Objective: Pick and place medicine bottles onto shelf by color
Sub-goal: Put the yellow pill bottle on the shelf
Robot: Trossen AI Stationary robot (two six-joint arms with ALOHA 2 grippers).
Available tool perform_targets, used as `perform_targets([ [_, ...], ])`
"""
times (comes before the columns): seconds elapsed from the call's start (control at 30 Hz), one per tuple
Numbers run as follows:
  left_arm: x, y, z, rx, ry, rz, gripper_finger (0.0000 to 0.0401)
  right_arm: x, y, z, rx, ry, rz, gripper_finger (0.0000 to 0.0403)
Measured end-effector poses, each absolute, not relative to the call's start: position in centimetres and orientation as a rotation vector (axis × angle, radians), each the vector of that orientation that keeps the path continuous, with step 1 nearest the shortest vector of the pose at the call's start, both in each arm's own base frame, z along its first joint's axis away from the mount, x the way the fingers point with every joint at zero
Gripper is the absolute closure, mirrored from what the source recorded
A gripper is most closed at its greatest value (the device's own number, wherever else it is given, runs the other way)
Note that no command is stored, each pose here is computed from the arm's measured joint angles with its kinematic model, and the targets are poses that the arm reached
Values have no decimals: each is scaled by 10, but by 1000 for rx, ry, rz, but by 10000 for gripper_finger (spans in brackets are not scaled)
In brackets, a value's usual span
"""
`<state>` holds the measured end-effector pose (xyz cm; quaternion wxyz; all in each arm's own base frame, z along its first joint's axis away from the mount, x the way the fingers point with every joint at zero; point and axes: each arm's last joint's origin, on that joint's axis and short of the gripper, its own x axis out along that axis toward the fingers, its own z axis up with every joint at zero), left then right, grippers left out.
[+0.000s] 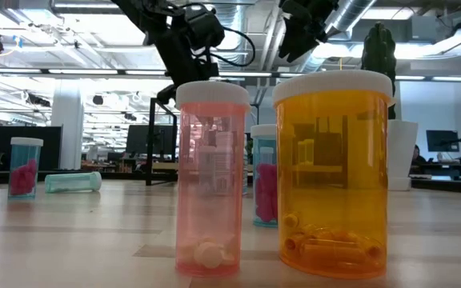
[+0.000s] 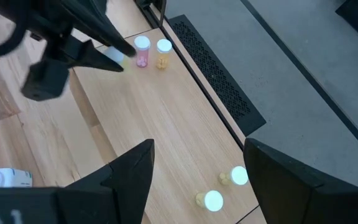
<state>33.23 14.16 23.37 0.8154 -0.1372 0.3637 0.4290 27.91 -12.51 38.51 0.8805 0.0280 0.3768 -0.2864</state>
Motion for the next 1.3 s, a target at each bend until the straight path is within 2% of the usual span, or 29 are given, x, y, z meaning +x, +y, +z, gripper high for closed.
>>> perform_targets([
  [0.33, 336, 143, 234, -296, 724, 949, 295, 279, -125, 385, 58, 785, -597, 133],
  [0.63, 338, 141, 229, -165, 832, 761, 295, 279, -125, 385, 58, 785, -597, 133],
  [0.9, 330, 152, 227, -118, 909, 679, 295, 279, -125, 385, 58, 785, -597, 133],
  [1.3, 320, 174, 228, -20, 946, 492, 295, 279, -125, 385, 58, 786, -597, 133],
])
